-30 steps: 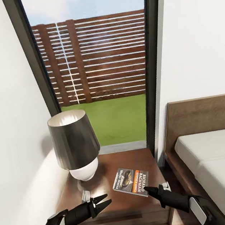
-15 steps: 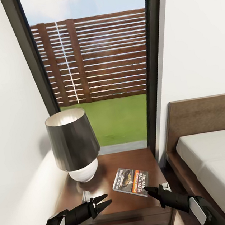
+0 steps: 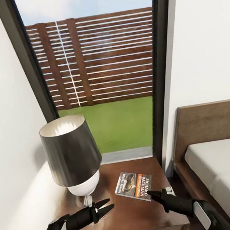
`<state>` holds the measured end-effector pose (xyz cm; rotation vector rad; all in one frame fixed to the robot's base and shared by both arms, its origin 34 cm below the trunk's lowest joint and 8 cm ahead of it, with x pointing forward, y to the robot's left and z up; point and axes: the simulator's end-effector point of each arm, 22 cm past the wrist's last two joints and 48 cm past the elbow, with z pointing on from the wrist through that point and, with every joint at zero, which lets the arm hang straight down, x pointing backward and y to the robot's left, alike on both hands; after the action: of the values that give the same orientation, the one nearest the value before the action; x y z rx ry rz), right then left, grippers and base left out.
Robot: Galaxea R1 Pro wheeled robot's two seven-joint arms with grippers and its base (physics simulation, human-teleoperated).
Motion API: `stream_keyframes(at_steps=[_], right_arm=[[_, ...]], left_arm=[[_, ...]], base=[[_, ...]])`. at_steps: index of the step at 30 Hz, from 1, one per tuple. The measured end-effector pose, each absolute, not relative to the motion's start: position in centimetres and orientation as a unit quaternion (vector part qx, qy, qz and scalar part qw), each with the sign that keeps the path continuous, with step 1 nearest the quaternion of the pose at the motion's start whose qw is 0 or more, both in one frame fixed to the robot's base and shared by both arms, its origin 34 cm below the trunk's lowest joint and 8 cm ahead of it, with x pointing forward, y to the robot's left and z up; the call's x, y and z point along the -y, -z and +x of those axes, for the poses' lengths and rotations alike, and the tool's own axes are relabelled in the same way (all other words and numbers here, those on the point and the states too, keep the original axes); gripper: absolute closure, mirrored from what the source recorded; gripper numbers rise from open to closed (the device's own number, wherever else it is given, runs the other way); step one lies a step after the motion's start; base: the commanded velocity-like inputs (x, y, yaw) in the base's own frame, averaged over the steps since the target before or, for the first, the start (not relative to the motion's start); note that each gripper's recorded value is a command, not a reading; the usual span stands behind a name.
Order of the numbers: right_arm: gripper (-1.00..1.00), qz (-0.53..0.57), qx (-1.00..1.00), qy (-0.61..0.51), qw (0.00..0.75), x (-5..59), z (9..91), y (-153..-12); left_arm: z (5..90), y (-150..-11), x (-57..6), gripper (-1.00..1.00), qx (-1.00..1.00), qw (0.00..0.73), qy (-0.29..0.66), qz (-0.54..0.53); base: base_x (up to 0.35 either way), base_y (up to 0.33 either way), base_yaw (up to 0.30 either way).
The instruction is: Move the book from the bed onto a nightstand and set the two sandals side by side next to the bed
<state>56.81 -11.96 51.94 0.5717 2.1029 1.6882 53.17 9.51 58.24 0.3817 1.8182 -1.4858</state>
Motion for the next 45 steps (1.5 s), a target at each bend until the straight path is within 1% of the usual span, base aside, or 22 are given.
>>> stream_keyframes(at_steps=[4, 7, 17, 45], right_arm=[[1.0, 0.203, -0.749, -0.601, 0.191, 12.0, 56.8, -51.9], [1.0, 0.204, -0.748, -0.601, 0.191, 12.0, 56.8, -51.9], [1.0, 0.204, -0.748, -0.601, 0.191, 12.0, 56.8, -51.9], [1.0, 0.204, -0.749, -0.601, 0.191, 12.0, 55.2, -45.7]], left_arm=[[53.2, -58.2, -9.5, -1.0, -0.709, 0.372, 0.58, 0.149], [53.2, -58.2, -9.5, -1.0, -0.71, 0.372, 0.58, 0.149], [53.2, -58.2, -9.4, -1.0, -0.709, 0.372, 0.58, 0.149], [51.6, -52.0, -9.4, -1.0, -0.709, 0.371, 0.58, 0.15]], base=[[0.297, 0.0, 0.0], [0.083, 0.0, 0.0], [0.008, 0.0, 0.0], [0.0, 0.0, 0.0]])
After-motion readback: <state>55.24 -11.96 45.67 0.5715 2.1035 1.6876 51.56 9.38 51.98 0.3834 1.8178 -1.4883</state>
